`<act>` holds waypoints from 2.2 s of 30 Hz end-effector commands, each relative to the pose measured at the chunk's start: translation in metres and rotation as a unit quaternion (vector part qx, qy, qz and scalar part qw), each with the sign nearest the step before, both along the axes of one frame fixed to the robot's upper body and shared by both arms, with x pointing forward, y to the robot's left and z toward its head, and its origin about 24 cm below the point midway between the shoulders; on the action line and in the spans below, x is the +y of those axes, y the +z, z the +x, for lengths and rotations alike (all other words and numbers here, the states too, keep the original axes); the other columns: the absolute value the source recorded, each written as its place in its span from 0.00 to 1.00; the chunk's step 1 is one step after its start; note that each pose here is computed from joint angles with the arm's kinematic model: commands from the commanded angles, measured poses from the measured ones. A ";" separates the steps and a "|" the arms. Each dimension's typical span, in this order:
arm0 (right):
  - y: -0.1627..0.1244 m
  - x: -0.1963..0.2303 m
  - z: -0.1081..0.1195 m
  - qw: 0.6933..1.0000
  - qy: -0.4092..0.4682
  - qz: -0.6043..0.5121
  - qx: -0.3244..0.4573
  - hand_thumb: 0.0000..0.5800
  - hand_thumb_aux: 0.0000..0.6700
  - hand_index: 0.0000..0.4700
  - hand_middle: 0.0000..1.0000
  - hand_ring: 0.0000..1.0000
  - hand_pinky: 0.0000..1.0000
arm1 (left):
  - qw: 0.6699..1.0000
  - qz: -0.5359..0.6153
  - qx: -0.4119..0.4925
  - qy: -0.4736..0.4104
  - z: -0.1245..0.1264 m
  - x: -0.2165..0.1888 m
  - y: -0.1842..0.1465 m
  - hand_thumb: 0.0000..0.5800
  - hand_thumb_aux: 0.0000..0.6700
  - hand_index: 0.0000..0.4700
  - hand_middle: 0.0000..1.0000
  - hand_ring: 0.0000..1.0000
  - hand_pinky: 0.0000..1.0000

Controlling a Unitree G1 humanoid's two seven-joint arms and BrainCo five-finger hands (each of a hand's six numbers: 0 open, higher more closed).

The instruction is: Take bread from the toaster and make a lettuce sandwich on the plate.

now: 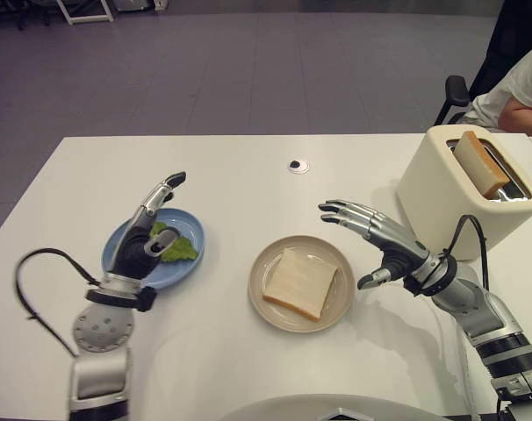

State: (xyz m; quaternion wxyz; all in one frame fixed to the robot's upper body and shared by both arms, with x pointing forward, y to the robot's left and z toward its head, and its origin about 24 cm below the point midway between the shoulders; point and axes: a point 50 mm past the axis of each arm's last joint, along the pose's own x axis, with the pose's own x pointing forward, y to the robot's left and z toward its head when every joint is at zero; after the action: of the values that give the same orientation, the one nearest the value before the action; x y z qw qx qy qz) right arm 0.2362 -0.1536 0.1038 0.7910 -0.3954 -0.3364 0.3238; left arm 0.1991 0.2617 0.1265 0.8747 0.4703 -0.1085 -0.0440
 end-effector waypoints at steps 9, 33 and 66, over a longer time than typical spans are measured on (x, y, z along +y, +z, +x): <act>-0.017 0.002 -0.003 0.999 -0.009 0.008 0.048 0.00 0.00 0.00 0.00 0.00 0.00 | 0.941 0.284 0.144 0.113 0.004 0.075 -0.048 1.00 1.00 1.00 0.00 0.00 0.00; -0.017 0.001 -0.001 0.998 0.003 0.006 0.061 0.00 0.00 0.00 0.00 0.00 0.00 | 0.924 0.344 0.127 0.105 0.019 0.070 -0.071 0.30 0.16 0.16 0.00 0.00 0.00; -0.014 -0.004 0.003 0.999 -0.022 0.017 0.045 0.00 0.00 0.00 0.00 0.00 0.00 | 0.931 0.328 -0.103 0.125 0.023 0.056 0.009 1.00 1.00 1.00 0.00 0.00 0.00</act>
State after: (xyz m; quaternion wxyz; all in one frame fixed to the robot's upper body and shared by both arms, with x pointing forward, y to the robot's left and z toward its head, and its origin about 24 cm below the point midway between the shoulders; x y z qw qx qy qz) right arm 0.2353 -0.1540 0.0875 0.8156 -0.3689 -0.2975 0.3320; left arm 0.2256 0.3237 0.1200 0.6545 0.7462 -0.0967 0.0745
